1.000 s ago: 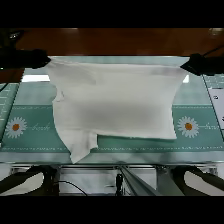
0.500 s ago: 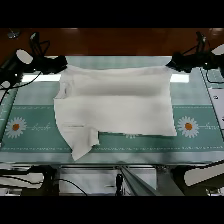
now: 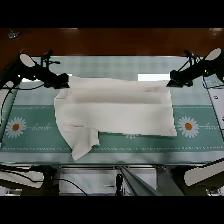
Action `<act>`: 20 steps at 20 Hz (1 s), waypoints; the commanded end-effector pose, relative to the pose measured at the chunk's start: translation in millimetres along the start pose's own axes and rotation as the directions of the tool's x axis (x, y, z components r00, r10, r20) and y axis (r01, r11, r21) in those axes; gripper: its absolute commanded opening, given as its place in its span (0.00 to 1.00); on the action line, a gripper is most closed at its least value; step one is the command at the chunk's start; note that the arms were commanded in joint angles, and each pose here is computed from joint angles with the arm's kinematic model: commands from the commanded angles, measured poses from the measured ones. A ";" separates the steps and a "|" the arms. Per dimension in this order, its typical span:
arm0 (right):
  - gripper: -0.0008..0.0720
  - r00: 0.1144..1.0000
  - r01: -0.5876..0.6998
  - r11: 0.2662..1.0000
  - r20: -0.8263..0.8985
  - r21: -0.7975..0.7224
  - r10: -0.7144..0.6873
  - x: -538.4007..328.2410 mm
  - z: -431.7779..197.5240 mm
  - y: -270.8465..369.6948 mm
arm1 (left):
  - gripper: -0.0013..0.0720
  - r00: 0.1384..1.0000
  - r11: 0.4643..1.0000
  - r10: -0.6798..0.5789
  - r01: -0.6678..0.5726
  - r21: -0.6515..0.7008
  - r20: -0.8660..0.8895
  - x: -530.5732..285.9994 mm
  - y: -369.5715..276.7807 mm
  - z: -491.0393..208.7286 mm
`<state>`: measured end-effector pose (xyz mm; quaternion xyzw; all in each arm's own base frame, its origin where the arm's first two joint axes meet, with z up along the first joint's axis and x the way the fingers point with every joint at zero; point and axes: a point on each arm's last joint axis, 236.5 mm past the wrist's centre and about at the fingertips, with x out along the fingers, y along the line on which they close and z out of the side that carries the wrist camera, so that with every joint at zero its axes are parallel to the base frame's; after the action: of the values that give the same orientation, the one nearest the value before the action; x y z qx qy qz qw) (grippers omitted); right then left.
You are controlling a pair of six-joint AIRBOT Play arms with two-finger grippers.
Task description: Fold the shirts.
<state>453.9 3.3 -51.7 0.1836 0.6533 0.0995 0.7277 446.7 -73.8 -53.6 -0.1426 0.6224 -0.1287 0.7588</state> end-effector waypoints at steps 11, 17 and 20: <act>0.88 0.997 0.004 0.998 -0.079 0.062 0.001 -25.3 -47.0 7.0 | 0.98 0.933 1.000 0.001 -0.001 -0.001 -0.360 -29.5 0.7 -87.2; 0.88 0.986 0.061 0.995 0.149 0.077 -0.072 -88.3 -78.0 13.2 | 0.98 0.957 0.987 -0.003 -0.044 -0.152 -0.291 -57.2 54.1 -166.6; 0.88 0.979 -0.010 0.987 0.205 0.160 -0.024 -63.7 -122.7 26.6 | 0.98 0.953 0.944 -0.130 0.035 -0.327 -0.273 -46.9 51.7 -221.7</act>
<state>350.6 4.7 13.8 0.2087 0.6192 0.0413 0.7559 262.7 -13.7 -58.3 -0.1981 0.7446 -0.0841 0.6318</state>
